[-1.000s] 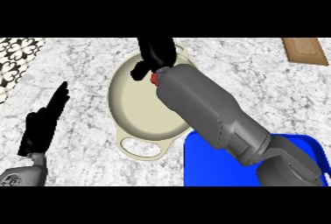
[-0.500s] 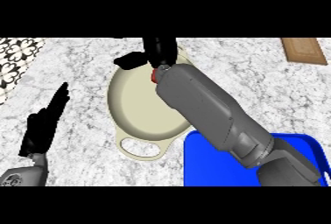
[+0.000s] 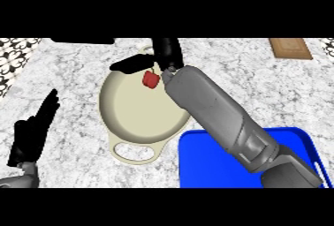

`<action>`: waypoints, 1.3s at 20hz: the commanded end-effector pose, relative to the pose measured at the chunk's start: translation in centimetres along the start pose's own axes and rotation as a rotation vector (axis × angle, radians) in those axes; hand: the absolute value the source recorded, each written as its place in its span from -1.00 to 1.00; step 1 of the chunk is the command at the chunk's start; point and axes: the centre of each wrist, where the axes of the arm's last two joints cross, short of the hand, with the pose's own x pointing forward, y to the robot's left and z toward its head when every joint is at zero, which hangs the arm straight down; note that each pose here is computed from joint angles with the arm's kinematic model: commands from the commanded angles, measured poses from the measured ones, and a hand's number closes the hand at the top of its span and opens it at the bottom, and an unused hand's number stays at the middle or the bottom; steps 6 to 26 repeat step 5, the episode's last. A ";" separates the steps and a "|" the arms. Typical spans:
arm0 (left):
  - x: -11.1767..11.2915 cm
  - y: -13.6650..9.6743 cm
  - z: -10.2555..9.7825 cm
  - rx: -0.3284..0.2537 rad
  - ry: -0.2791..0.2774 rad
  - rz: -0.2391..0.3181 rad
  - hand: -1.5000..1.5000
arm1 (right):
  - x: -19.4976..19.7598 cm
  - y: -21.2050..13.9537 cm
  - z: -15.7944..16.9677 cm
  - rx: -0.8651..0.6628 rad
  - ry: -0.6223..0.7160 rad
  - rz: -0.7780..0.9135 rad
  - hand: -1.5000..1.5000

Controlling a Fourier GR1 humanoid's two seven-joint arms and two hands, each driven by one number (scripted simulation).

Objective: Pick the bell pepper from the tray and place it in the pot

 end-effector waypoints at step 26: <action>-1.4 1.4 2.0 0.043 0.027 -0.005 0.00 | -4.2 -3.3 3.1 0.022 -0.007 -0.122 -1.00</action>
